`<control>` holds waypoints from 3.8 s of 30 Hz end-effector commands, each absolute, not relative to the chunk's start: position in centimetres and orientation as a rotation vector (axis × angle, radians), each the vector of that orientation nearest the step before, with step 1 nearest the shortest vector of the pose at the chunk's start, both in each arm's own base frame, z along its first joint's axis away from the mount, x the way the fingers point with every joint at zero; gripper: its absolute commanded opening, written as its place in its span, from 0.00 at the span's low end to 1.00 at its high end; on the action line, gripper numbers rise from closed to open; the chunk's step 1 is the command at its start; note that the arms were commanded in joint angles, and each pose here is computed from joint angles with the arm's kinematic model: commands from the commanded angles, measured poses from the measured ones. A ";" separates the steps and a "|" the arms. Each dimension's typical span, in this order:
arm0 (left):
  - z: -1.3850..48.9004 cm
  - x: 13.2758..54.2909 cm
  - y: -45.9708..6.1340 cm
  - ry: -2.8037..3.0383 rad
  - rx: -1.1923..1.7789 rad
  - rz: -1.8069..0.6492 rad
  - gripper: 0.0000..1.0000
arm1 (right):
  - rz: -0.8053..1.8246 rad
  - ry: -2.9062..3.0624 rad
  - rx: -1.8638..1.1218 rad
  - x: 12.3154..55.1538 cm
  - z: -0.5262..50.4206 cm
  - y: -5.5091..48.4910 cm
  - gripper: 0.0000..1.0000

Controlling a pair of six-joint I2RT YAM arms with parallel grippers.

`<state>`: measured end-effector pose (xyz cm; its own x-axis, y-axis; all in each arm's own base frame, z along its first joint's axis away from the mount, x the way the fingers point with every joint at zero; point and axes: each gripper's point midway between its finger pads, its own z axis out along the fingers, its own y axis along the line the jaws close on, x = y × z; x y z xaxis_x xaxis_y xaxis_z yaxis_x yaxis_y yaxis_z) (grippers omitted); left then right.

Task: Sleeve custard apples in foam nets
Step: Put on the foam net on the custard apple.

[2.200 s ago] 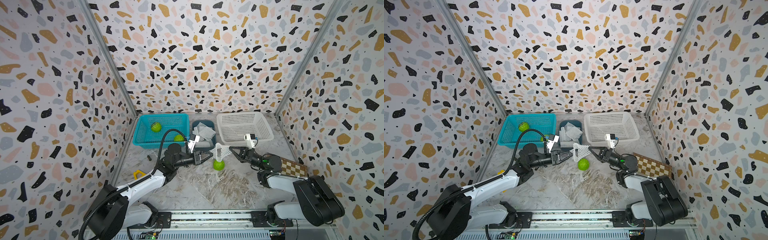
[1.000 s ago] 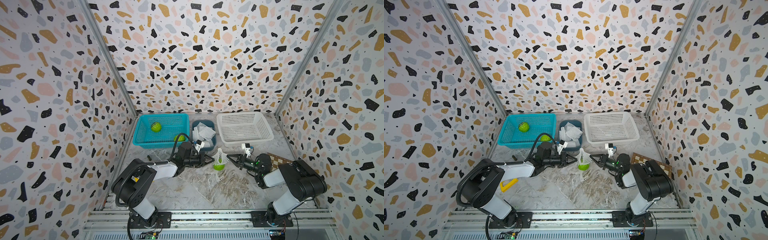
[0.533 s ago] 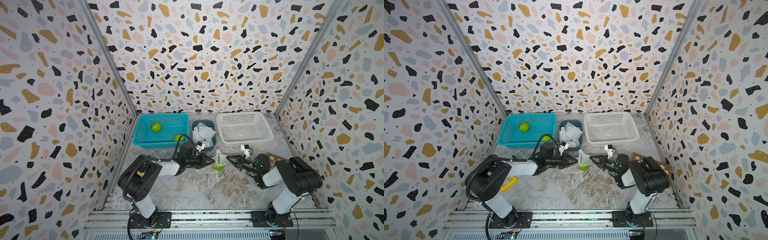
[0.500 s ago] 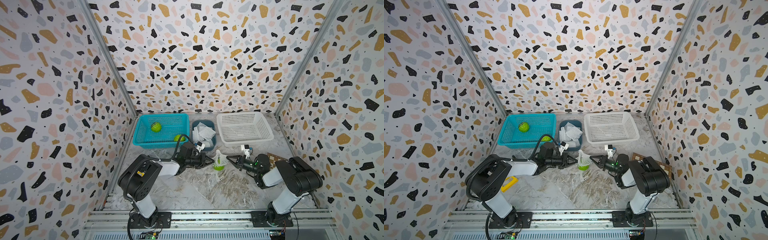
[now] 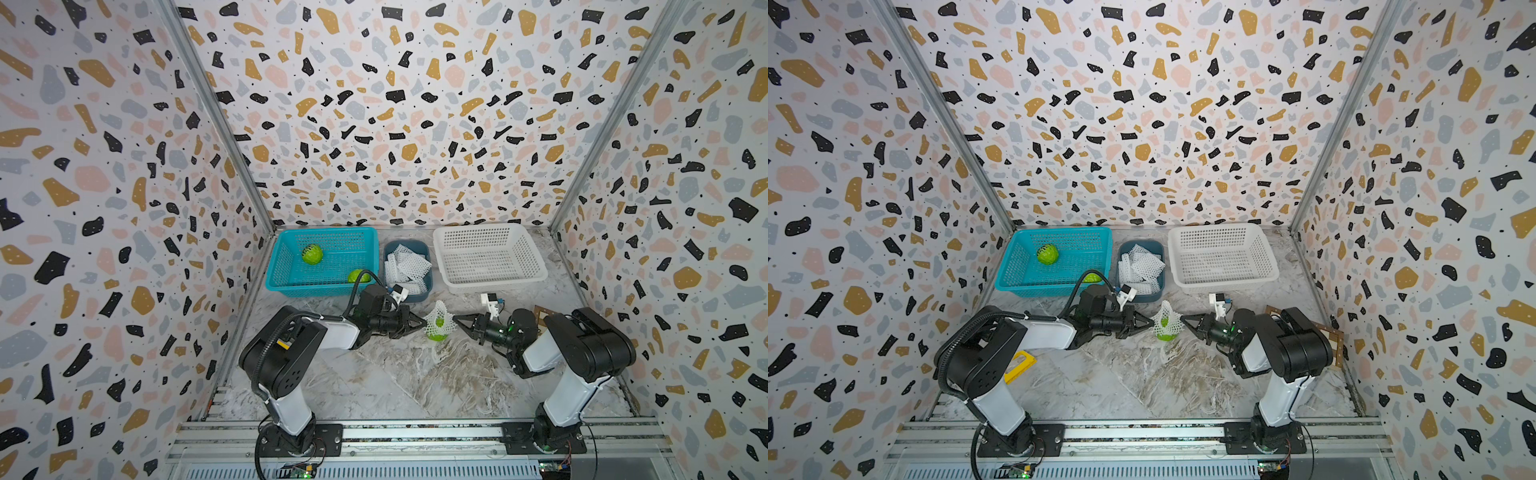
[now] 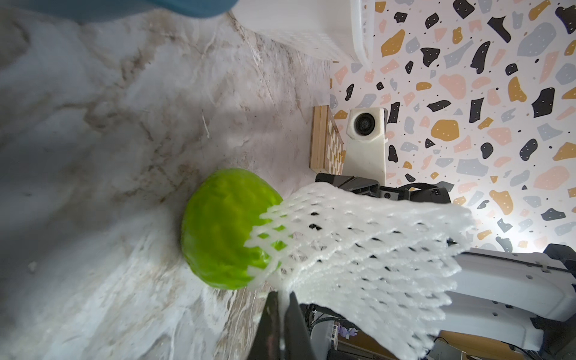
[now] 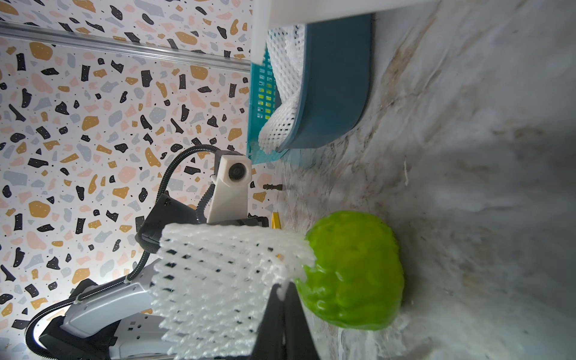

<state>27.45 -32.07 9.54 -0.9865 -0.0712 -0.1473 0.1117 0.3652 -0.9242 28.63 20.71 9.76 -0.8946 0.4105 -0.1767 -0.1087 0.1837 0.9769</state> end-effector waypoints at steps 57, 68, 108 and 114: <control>6.9 28.0 -32.4 2.505 0.036 -1.690 0.00 | 1.648 2.170 0.330 29.6 5.9 20.2 0.00; 5.0 28.3 -32.2 2.576 -0.008 -1.631 0.00 | 1.536 2.309 0.426 30.4 2.8 19.7 0.00; 3.6 27.5 -30.9 2.639 -0.051 -1.523 0.26 | 1.136 2.482 0.326 30.6 1.5 17.9 0.36; 3.9 27.4 -30.4 2.632 -0.067 -1.494 0.30 | 1.083 2.488 0.329 30.6 2.1 16.8 0.47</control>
